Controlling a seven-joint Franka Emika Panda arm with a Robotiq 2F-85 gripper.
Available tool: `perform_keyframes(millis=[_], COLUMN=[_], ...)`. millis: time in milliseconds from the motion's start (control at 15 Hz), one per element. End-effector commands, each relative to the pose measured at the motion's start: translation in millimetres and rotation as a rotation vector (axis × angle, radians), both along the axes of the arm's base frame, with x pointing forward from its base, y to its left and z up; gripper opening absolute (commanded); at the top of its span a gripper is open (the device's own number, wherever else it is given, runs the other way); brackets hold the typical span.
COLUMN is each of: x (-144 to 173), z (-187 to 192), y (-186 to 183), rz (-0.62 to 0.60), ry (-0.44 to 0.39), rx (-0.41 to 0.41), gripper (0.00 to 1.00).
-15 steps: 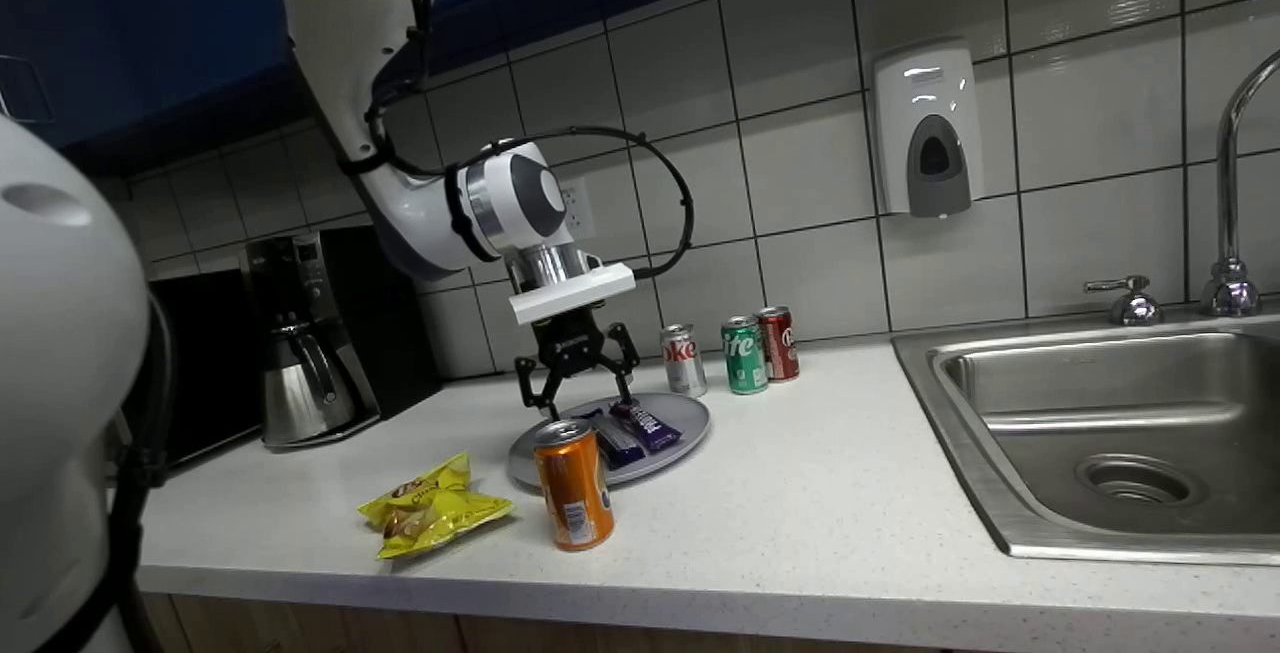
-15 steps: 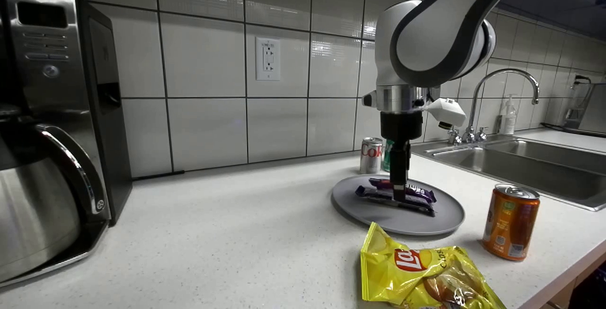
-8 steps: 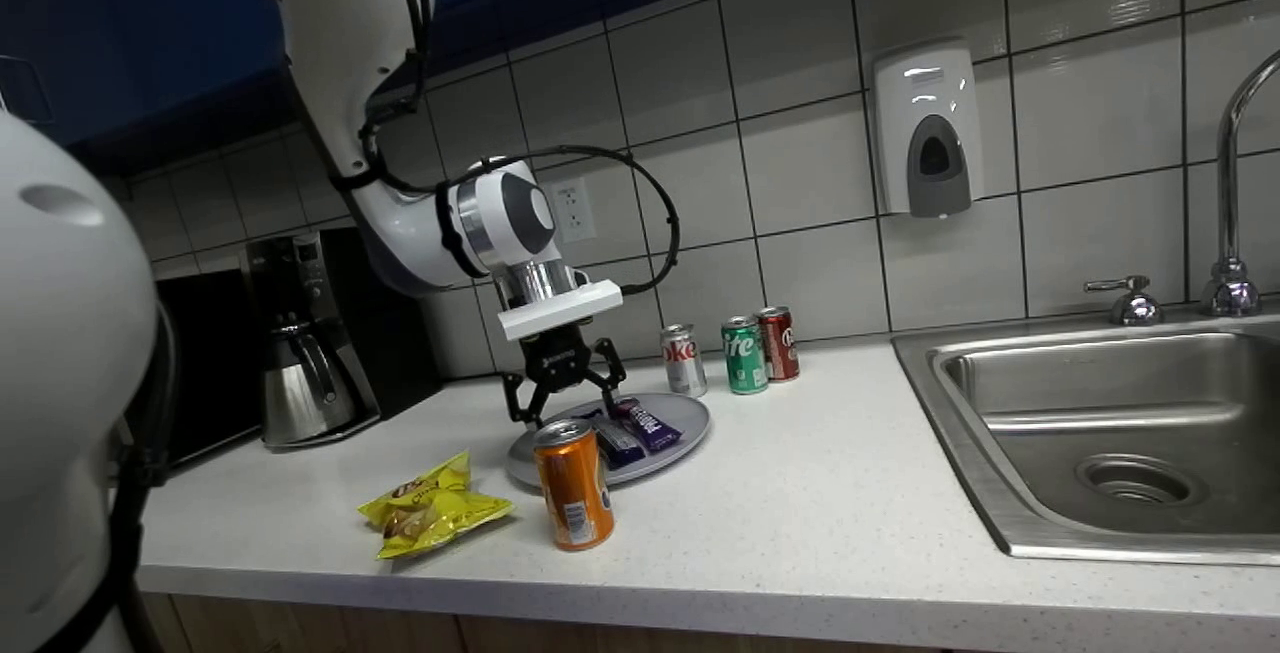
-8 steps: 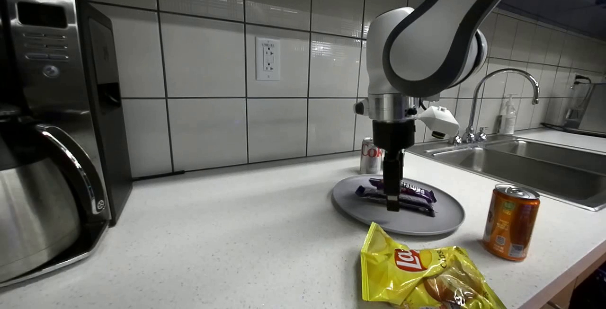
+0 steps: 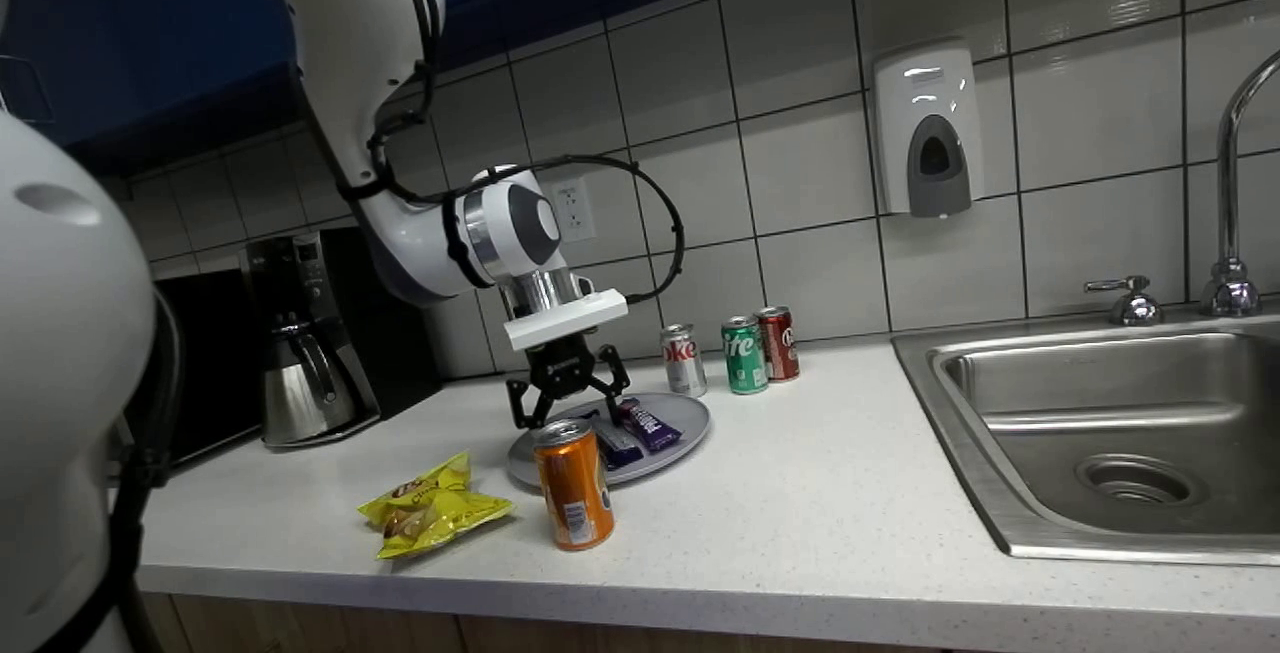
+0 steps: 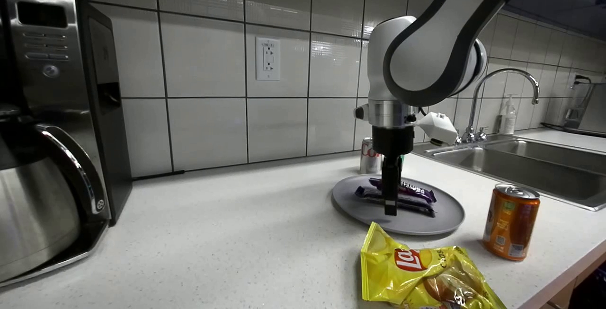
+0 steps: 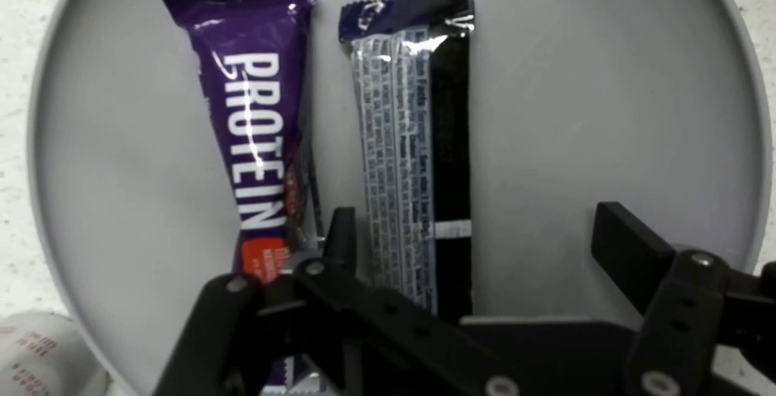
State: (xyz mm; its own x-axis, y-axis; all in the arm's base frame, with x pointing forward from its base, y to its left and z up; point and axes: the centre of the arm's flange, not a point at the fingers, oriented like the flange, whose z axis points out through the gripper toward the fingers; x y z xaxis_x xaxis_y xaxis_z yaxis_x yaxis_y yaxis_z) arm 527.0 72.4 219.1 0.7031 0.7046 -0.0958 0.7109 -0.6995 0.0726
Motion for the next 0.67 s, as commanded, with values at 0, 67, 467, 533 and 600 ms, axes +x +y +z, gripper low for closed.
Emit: perform_keyframes(millis=[0, 67, 467, 533, 600], x=[-0.6, -1.5, -0.9, -0.8, -0.6], z=[3.9, 2.7, -0.1, 0.7, 1.6], y=[-7.7, -7.8, -16.0, -17.5, -19.3], rz=[0.020, 0.019, 0.008, 0.005, 0.004], ry=[-0.019, -0.016, -0.010, -0.011, -0.014], rx=[-0.001, 0.001, 0.005, 0.006, 0.006], gripper=[1.00, 1.00, 0.74, 0.65, 0.58])
